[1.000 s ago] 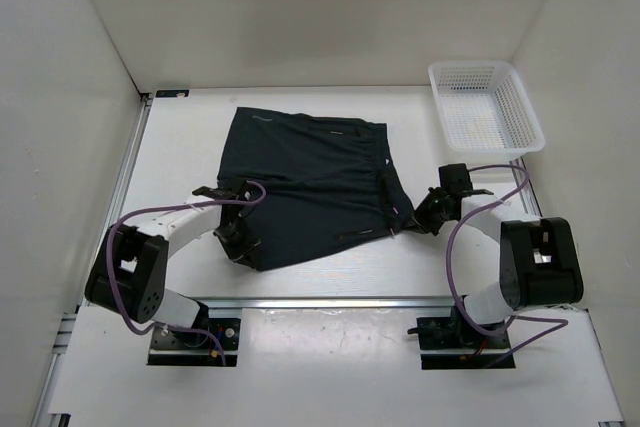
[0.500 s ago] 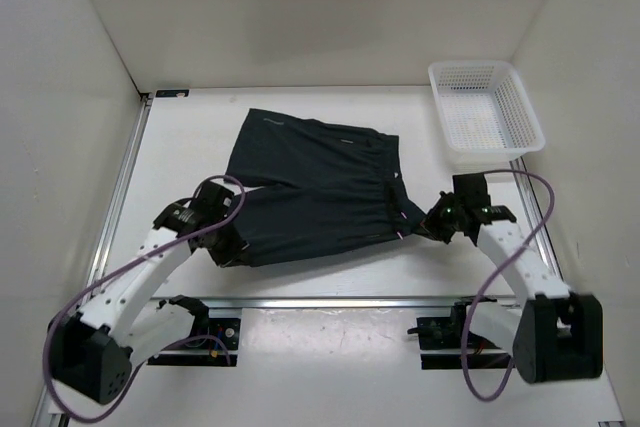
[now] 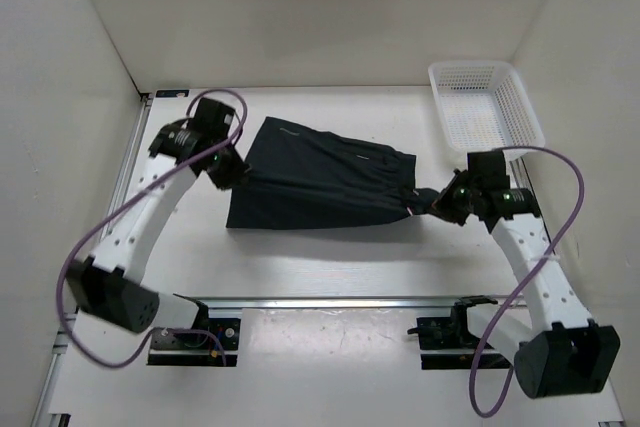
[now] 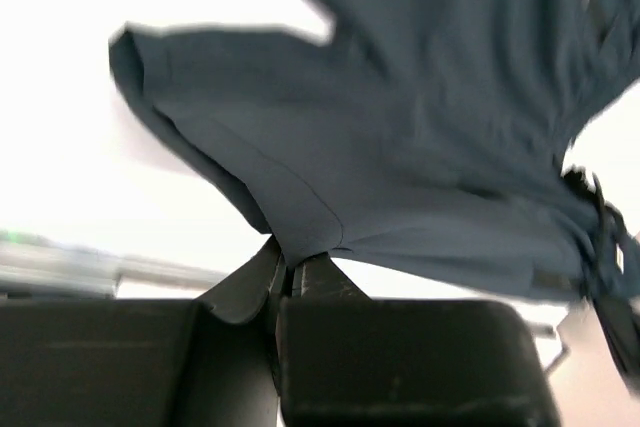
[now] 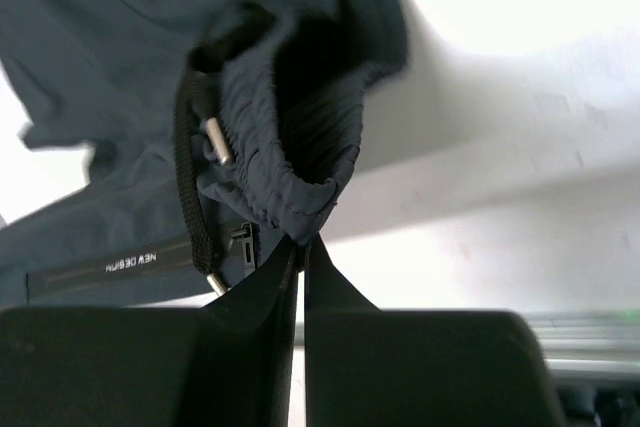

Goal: Fold and stack the shorts
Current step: Fold the shorts

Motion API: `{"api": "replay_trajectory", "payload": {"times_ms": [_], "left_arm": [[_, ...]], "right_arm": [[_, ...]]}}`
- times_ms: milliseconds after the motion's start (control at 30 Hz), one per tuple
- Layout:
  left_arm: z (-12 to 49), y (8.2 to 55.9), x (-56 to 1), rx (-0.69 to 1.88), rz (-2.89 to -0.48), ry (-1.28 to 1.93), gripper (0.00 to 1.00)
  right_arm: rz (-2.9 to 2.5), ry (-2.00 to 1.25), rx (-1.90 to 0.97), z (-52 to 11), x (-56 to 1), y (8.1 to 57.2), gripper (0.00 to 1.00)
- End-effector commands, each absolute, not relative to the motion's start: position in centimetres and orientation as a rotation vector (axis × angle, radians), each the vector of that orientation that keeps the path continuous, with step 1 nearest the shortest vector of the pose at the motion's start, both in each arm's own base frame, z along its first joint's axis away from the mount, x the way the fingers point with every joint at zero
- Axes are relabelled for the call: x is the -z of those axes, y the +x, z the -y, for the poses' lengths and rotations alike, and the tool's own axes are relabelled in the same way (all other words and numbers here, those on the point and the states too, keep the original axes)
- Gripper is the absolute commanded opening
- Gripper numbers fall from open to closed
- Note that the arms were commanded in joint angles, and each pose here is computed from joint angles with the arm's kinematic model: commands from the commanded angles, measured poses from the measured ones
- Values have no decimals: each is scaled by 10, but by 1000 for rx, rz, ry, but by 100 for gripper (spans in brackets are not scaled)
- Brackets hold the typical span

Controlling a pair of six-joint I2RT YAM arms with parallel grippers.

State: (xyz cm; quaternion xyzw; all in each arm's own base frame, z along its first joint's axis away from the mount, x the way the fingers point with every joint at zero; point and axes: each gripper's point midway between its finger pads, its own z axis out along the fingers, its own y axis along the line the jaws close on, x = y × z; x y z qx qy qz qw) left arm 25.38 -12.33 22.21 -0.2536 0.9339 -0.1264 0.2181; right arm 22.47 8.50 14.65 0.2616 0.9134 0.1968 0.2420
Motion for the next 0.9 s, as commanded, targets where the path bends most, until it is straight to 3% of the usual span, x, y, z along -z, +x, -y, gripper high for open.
{"api": "replay_trajectory", "payload": {"times_ms": [0, 267, 333, 433, 467, 533, 567, 600, 633, 667, 800, 867], "left_arm": [[90, 309, -237, 156, -2482, -668, 10], [91, 447, -252, 121, -2397, -616, 10], [90, 475, -230, 91, -2428, -613, 10], [94, 518, -243, 167, -2354, -585, 10], [93, 537, -217, 165, -2380, -583, 10], [107, 571, -227, 296, -2291, -535, 15], [108, 585, -208, 330, -2300, -534, 31], [110, 594, -214, 376, -2271, -509, 73], [111, 600, -215, 377, -2256, -494, 95], [111, 602, -215, 379, -2252, -493, 100], [107, 573, -242, 404, -2263, -446, 100], [94, 551, -218, 303, -2339, -467, 100]], "right_arm": [[-2396, 678, -431, -70, -173, 268, 0], [-2370, 688, -354, -70, -179, 361, 0], [-2364, 696, -331, -70, -178, 385, 0], [-2338, 730, -343, -71, -176, 424, 0], [-2334, 729, -345, -72, -174, 435, 0], [-2331, 714, -383, -81, -172, 470, 52], [-2331, 706, -405, -85, -172, 480, 70], [-2348, 705, -415, -89, -163, 490, 80], [-2326, 692, -438, -91, -177, 495, 89], [-2319, 679, -436, -91, -178, 497, 91], [-2291, 608, -376, -96, -191, 462, 99], [-2361, 625, -345, -91, -163, 433, 99]]}}
